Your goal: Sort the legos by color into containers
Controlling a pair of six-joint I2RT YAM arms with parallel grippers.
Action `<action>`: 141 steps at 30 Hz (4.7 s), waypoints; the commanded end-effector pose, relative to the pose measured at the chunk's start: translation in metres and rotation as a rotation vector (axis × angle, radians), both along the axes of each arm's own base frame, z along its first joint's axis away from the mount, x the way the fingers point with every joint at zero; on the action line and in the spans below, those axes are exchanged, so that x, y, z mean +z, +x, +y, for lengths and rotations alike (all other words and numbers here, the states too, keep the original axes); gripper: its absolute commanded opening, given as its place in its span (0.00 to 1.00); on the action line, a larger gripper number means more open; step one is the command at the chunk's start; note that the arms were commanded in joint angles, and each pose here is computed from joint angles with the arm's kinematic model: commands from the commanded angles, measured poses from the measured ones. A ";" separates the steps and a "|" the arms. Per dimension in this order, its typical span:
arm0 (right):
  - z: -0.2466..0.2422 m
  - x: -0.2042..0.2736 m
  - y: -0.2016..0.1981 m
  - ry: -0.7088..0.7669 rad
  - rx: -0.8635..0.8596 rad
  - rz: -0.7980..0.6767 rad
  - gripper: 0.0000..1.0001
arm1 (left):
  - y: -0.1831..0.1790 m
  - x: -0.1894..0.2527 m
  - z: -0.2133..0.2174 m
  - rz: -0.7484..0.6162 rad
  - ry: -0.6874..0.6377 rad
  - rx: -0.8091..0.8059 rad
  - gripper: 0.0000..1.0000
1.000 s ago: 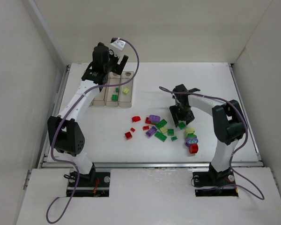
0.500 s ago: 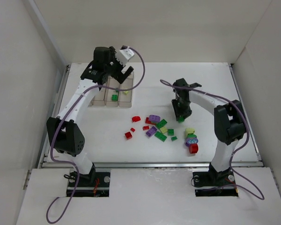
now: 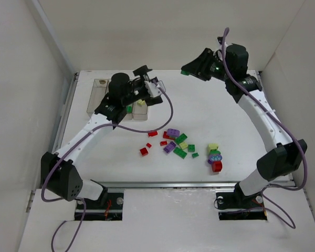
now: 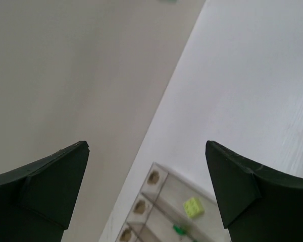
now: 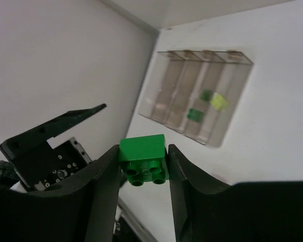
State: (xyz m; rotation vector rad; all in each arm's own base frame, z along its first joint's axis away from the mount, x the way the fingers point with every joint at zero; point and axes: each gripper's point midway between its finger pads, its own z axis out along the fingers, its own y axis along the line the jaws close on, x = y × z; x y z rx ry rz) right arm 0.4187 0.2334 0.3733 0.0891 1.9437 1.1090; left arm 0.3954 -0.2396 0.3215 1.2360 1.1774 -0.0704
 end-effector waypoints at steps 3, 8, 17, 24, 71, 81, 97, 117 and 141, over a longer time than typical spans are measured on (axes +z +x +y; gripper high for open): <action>0.041 0.040 -0.014 0.172 0.132 -0.026 0.00 | -0.009 0.099 -0.043 0.037 -0.338 -0.116 1.00; 0.053 0.042 -0.026 0.184 0.189 -0.022 0.00 | -0.032 0.096 -0.063 0.129 -0.382 -0.254 1.00; 0.054 0.042 -0.043 0.165 0.259 -0.046 0.00 | -0.051 0.063 -0.078 0.179 -0.206 -0.393 0.94; 0.062 0.028 -0.057 0.154 0.346 -0.023 0.00 | -0.049 0.067 -0.078 0.142 -0.197 -0.399 0.83; -0.021 -0.060 -0.033 -0.033 0.014 0.122 1.00 | 0.040 -0.037 0.042 0.510 -0.318 0.243 0.00; -0.064 -0.108 -0.026 -0.286 -0.135 0.188 1.00 | 0.130 -0.137 0.124 0.602 -0.228 0.586 0.00; -0.072 -0.120 -0.027 -0.349 -0.146 0.218 1.00 | 0.133 -0.165 0.143 0.631 -0.153 0.616 0.61; -0.145 -0.255 -0.101 -0.778 -0.182 0.650 1.00 | 0.079 0.056 0.172 -0.094 -0.108 0.570 1.00; -0.021 -0.325 -0.090 -0.822 0.101 0.545 0.56 | -0.005 -0.011 0.128 0.210 -0.398 0.423 1.00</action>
